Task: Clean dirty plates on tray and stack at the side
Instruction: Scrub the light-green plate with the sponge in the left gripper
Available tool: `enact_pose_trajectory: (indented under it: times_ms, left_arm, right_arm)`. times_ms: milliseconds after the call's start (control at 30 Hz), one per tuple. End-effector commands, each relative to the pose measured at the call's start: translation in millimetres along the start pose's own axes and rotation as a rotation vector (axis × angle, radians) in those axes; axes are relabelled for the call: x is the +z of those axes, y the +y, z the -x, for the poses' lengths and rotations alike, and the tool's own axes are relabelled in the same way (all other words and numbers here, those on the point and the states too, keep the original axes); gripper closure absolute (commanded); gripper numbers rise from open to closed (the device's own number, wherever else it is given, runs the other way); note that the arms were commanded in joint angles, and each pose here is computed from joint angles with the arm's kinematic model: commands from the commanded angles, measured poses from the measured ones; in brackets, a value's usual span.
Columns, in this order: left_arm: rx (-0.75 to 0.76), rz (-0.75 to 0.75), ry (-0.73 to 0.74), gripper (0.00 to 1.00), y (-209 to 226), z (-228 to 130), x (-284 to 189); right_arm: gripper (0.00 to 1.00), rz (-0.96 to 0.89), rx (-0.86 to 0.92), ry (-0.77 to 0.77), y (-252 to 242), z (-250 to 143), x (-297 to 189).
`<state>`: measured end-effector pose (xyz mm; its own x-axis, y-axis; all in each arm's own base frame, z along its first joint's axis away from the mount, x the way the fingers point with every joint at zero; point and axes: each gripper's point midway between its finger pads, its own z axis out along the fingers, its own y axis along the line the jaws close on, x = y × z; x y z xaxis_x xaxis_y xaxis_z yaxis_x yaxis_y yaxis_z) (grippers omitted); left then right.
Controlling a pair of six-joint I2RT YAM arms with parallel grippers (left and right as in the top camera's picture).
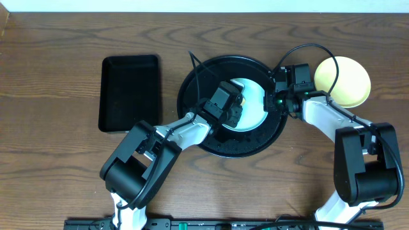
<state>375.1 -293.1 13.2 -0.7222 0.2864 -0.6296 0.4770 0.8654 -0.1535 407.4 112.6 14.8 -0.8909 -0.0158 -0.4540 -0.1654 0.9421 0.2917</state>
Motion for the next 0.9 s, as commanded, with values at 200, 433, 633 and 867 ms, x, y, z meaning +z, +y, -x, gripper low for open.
enact_pose_trajectory:
  times_ms: [200, 433, 633, 867]
  left_arm:
    - [0.069, 0.08, 0.011, 0.91, 19.7, -7.4, 12.8]
    - [0.103, 0.079, 0.009, 0.9, 20.1, -9.5, 18.7]
    - [0.135, 0.09, -0.011, 0.91, 27.6, -4.8, 21.7]
    - [0.112, 0.109, -0.017, 0.9, 42.0, -1.4, 20.9]
  right_arm:
    - [0.99, 0.03, 0.0, 0.013, 7.2, -4.3, 2.5]
    - [0.99, 0.03, -0.076, 0.017, 7.0, -5.4, 2.5]
    - [0.99, 0.031, -0.076, 0.017, 7.2, -5.5, 2.5]
    - [0.99, 0.031, -0.076, 0.016, 7.2, -5.3, 2.5]
